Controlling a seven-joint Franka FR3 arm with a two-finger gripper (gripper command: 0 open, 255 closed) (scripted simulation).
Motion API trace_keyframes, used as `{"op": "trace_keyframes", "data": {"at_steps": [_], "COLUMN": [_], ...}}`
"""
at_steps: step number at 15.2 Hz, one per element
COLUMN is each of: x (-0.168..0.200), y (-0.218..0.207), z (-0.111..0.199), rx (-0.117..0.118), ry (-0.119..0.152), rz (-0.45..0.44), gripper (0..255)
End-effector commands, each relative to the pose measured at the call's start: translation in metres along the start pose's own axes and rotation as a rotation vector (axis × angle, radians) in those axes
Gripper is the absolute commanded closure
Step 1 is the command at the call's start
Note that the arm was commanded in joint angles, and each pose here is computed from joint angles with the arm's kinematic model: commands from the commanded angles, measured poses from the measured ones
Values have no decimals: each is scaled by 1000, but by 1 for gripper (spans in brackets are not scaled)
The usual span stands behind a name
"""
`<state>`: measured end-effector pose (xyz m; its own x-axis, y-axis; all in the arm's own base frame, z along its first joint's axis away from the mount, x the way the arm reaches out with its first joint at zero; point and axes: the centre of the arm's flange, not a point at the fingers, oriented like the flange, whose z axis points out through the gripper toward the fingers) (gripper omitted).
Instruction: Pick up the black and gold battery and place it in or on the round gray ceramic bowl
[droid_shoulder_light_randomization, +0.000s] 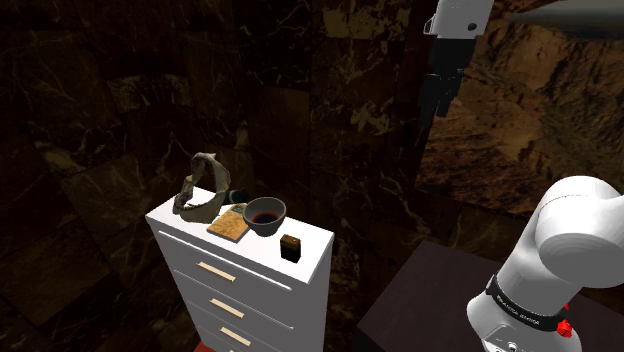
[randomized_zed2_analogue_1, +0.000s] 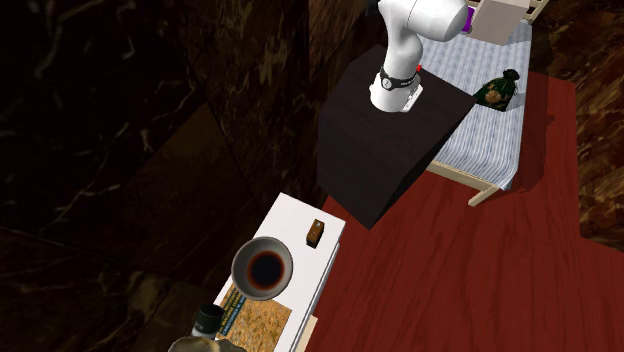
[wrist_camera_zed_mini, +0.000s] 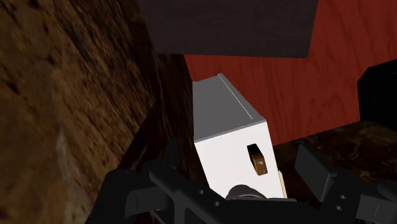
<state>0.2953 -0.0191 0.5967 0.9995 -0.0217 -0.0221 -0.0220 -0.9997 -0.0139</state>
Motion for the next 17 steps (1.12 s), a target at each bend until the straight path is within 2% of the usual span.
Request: {"op": "trace_keyframes", "data": {"at_steps": [1,17], "x": [0,115], "y": [0,-74], "z": [0,160], "rx": [0,-12], "ry": [0,19], "rz": [0,-32], "gripper": [0,0]}}
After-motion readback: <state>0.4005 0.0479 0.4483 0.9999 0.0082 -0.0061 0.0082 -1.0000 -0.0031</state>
